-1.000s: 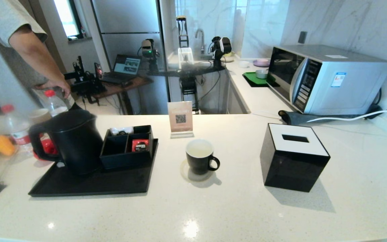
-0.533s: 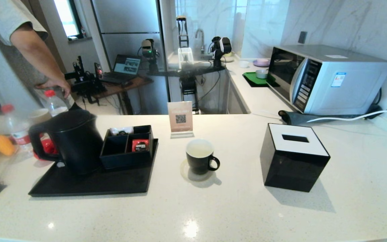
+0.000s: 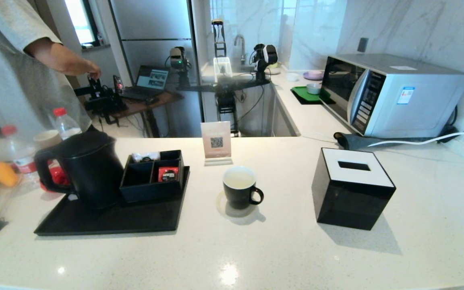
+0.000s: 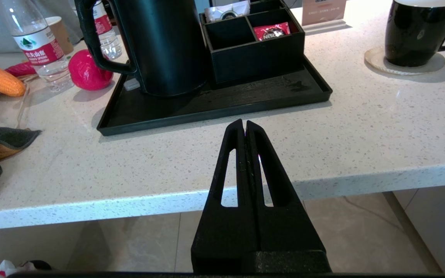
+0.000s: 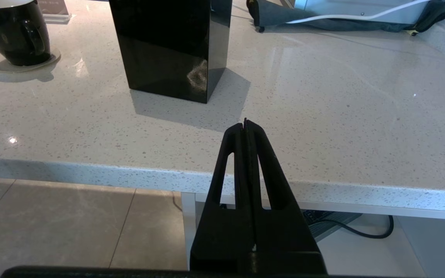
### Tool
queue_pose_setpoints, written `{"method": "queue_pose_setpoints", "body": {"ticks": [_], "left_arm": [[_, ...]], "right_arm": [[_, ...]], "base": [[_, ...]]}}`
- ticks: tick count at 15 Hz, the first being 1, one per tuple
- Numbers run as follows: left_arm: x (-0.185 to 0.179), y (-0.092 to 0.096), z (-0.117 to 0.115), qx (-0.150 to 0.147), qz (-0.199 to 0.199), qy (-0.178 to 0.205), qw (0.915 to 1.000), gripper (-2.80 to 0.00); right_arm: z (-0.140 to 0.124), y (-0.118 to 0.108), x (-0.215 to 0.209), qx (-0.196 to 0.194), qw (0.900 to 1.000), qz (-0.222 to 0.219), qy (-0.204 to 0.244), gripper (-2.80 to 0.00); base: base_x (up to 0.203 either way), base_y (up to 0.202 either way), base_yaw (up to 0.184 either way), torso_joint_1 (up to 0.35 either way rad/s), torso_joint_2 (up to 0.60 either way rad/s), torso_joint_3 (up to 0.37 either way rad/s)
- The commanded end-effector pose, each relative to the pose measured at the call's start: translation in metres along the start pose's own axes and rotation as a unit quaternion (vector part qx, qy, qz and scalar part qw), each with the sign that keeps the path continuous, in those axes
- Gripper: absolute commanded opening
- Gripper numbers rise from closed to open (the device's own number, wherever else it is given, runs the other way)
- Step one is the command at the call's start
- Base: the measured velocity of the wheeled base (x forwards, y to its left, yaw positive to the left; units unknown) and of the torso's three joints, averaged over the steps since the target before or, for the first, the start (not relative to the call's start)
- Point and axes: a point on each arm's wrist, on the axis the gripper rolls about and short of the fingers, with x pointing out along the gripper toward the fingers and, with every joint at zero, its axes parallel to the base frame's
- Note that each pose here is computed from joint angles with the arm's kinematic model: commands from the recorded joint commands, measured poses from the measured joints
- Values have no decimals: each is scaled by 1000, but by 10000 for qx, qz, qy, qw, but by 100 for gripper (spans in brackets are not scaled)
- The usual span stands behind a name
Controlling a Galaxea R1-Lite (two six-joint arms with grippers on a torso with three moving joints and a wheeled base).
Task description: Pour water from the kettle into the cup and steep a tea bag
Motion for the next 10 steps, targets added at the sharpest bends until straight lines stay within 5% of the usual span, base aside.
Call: {"method": "queue_pose_setpoints", "body": {"ticks": [1,10], "left_arm": [[0,0,0,3,-3,-3,10000,-280],[0,0,0,3,-3,-3,10000,-280]], "right_arm": [[0,0,0,2,10000,2,6,-280],[0,0,0,-6,10000,2,6,-280]], "base": [[0,0,0,0,0,0],[0,0,0,0,0,0]]}}
